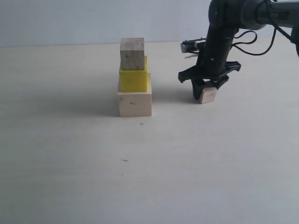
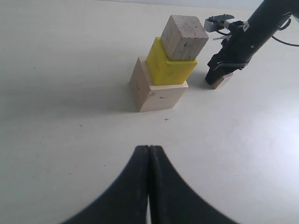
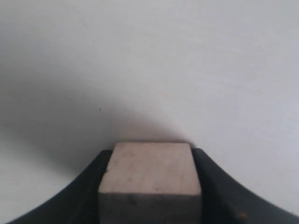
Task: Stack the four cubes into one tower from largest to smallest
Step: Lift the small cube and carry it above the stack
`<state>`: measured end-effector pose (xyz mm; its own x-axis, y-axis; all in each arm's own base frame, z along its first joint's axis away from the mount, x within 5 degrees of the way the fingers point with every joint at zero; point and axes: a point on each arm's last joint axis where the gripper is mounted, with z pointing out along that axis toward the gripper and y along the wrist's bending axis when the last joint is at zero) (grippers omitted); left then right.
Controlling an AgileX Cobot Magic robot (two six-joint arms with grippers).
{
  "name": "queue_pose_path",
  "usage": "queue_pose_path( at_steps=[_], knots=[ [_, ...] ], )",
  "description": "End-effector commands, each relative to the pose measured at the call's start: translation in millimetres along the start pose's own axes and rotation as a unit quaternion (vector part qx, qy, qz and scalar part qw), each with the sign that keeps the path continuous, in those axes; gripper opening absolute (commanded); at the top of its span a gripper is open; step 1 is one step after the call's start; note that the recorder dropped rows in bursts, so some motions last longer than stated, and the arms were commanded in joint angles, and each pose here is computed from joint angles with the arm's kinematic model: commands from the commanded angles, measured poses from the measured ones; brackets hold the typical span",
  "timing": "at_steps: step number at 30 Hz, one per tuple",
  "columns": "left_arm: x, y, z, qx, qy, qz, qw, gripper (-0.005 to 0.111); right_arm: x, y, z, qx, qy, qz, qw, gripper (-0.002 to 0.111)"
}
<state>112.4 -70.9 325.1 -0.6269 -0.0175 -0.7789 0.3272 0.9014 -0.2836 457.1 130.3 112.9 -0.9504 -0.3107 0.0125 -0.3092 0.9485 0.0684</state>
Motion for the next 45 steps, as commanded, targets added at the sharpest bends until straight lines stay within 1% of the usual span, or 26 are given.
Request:
queue_pose_path(
  at_steps=[1,3,6,10,12,13,14,15,16,17,18,19,20,22,24,26,27,28,31,34,36,38,40,41,43,45],
  knots=[
    [1,0.4,2,0.0,0.004,-0.003,1.0,0.0,2,-2,-40,0.001,-0.035,-0.038,0.999,0.0],
    [1,0.4,2,0.0,0.004,-0.003,1.0,0.0,6,-5,-54,0.003,-0.043,-0.076,0.996,0.0],
    [1,0.4,2,0.0,0.004,-0.003,1.0,0.0,14,-21,-71,-0.002,-0.07,-0.059,0.996,0.0],
    [1,0.4,2,0.0,0.004,-0.003,1.0,0.0,36,-44,-91,-0.042,-0.151,-0.034,0.987,0.0],
    [1,0.4,2,0.0,0.004,-0.003,1.0,0.0,48,-50,-105,-0.059,-0.207,-0.041,0.976,0.0],
    [1,0.2,2,0.001,0.002,-0.002,1.0,0.0,59,-53,-112,-0.076,-0.246,-0.046,0.965,0.0],
    [1,0.2,2,0.001,0.0,-0.002,1.0,0.0,67,-53,-117,-0.084,-0.274,-0.078,0.955,0.0],
    [-1,-0.2,2,0.003,-0.006,-0.001,1.0,0.0,87,-49,-127,-0.119,-0.341,-0.149,0.921,0.0],
    [-1,-0.2,2,0.003,-0.007,-0.001,1.0,0.0,97,-47,-128,-0.135,-0.365,-0.177,0.904,0.0],
    [-1,-0.4,2,0.004,-0.009,0.001,1.0,0.0,116,-38,-137,-0.174,-0.432,-0.244,0.851,0.0],
    [-1,-0.5,2,0.004,-0.009,0.007,1.0,0.0,122,-33,-142,-0.192,-0.458,-0.263,0.827,0.0],
    [-1,-0.5,3,0.003,-0.007,0.017,1.0,0.0,133,-27,-142,-0.204,-0.488,-0.304,0.793,0.0],
    [-1,-0.5,3,0.003,-0.007,0.018,1.0,0.0,135,-25,-141,-0.205,-0.489,-0.316,0.787,0.0],
    [-1,-0.5,3,0.003,-0.007,0.025,1.0,0.0,135,-27,-138,-0.189,-0.485,-0.332,0.787,0.0],
    [-1,-0.5,3,0.003,-0.007,0.025,1.0,0.0,132,-31,-138,-0.163,-0.49,-0.316,0.796,0.0],
    [-1,-0.5,3,0.003,-0.007,0.025,1.0,0.0,130,-31,-141,-0.183,-0.498,-0.277,0.801,0.0],
    [-1,-0.5,3,0.003,-0.007,0.025,1.0,0.0,129,-31,-143,-0.196,-0.511,-0.258,0.796,0.0],
    [-1,-0.5,3,0.003,-0.007,0.025,1.0,0.0,127,-31,-146,-0.196,-0.523,-0.252,0.79,0.0],
    [-1,-0.5,3,0.003,-0.007,0.025,1.0,0.0,124,-30,-153,-0.183,-0.568,-0.269,0.756,0.0],
    [-1,-0.5,3,0.003,-0.007,0.025,1.0,0.0,119,-27,-158,-0.205,-0.603,-0.301,0.71,0.0],
    [-1,-0.7,3,0.004,-0.006,0.023,1.0,0.0,114,-25,-162,-0.241,-0.614,-0.317,0.681,0.0],
    [-1,-1.3,3,0.008,-0.005,0.018,1.0,0.0,102,-29,-160,-0.246,-0.616,-0.324,0.675,0.0],
    [-1,-1.6,3,0.009,-0.005,0.016,1.0,0.0,94,-30,-154,-0.25,-0.606,-0.33,0.68,0.0],
    [-1,-2.1,3,0.012,-0.004,0.012,1.0,0.0,87,-31,-148,-0.246,-0.592,-0.351,0.683,0.0],
    [0,-3.2,3,0.018,-0.001,0.004,1.0,0.0,76,-30,-138,-0.253,-0.586,-0.352,0.685,0.0],
    [0,-3.3,3,0.019,-0.001,0.003,1.0,0.0,68,-18,-132,-0.265,-0.581,-0.363,0.679,0.0]
  ],
)
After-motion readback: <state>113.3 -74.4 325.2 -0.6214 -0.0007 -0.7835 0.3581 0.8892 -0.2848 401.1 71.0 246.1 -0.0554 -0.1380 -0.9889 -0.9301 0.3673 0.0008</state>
